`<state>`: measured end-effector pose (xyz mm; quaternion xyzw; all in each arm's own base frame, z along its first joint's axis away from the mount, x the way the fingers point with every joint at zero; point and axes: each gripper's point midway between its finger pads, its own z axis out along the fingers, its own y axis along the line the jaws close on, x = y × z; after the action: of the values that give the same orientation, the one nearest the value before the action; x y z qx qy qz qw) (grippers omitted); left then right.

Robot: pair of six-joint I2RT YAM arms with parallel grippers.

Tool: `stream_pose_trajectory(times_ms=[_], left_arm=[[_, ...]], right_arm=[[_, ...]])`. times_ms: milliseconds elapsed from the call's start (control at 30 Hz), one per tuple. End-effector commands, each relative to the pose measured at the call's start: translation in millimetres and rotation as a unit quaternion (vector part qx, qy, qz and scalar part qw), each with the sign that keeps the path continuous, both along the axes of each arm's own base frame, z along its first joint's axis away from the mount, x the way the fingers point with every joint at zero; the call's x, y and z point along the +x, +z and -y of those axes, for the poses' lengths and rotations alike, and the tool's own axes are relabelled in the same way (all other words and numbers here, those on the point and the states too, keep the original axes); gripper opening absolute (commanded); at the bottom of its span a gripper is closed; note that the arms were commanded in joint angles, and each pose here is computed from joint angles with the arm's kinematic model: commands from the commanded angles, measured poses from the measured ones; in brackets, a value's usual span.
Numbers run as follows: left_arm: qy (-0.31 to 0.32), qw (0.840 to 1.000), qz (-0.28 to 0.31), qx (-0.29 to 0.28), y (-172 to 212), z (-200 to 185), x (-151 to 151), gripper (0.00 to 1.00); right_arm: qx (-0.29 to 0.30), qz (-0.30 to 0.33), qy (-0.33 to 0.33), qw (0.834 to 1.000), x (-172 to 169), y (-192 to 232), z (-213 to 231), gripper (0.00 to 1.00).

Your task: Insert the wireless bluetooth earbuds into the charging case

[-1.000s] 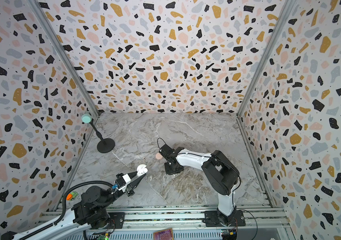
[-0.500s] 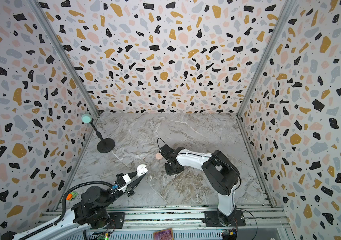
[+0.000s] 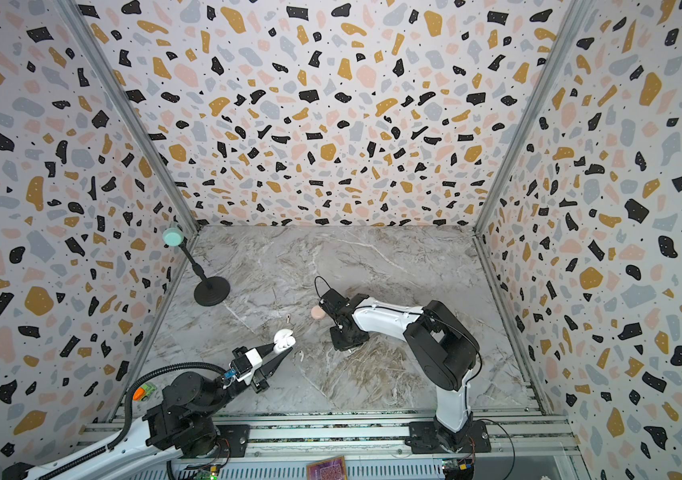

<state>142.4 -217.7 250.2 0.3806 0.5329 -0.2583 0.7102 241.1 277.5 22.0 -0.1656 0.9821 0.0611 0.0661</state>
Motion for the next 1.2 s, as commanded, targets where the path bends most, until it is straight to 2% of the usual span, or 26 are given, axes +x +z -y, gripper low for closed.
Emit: stream_pose_trajectory(times_ms=[0, 433, 1167], left_arm=[[-0.003, 1.0, 0.016, -0.018, 9.9, -1.7, -3.0, 0.0], [-0.003, 1.0, 0.015, -0.017, 9.5, -1.7, -2.8, 0.0], [-0.007, 1.0, 0.015, -0.015, 8.6, -0.3, -4.1, 0.0]], right_arm=[[-0.014, -0.018, -0.001, 1.0, -11.1, -2.4, 12.2, 0.22], [-0.012, -0.012, -0.019, 1.0, -10.4, 1.0, 14.9, 0.17], [0.055, 0.007, -0.05, 0.997, -7.5, 15.3, 4.9, 0.16]])
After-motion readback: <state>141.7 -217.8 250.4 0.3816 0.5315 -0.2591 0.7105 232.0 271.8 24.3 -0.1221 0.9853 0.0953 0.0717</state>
